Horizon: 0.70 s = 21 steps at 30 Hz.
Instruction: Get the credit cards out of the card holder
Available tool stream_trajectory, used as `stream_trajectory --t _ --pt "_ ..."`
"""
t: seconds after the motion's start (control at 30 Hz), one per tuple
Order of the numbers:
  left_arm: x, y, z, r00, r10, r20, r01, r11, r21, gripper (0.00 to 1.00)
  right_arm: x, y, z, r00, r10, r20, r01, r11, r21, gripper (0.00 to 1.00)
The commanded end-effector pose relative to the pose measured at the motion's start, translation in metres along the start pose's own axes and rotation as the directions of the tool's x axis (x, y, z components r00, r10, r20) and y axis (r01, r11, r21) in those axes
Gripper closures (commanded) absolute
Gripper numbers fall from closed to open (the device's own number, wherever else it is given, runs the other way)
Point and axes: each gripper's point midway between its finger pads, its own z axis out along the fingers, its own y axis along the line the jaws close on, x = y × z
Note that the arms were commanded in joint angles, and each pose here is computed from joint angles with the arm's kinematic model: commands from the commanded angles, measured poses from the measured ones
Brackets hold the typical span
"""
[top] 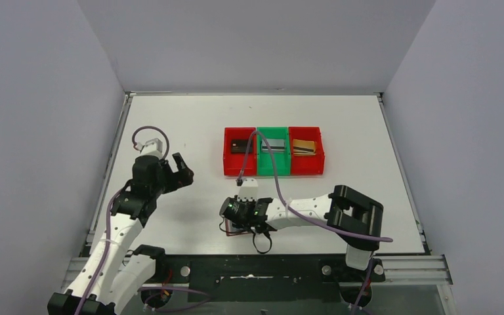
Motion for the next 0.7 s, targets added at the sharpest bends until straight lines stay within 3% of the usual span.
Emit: stream_trajectory --t 0.0,0.23,0.53,0.67 --pt "-0.005 -0.041 -0.004 1.0 0.001 -0.004 0.0 0.978 0.211 0.05 -0.03 0.032 -0.016 0.996 0.066 0.067 -0.054 0.984 -0.169 0.95" --pt "0.047 -0.088 -0.014 0.962 -0.133 -0.237 0.235 0.846 0.478 0.13 -0.036 0.03 -0.017 0.992 0.12 0.046 -0.102 0.95 -0.296 0.95" --pt "0.101 -0.112 -0.016 0.913 -0.109 -0.393 0.315 0.801 0.509 0.18 -0.035 0.013 -0.015 0.974 0.228 0.011 -0.203 0.886 -0.417 0.93" --pt "0.114 -0.129 -0.018 0.907 -0.078 -0.413 0.308 0.792 0.528 0.21 -0.037 0.009 -0.019 0.968 0.25 0.021 -0.215 0.871 -0.441 0.92"
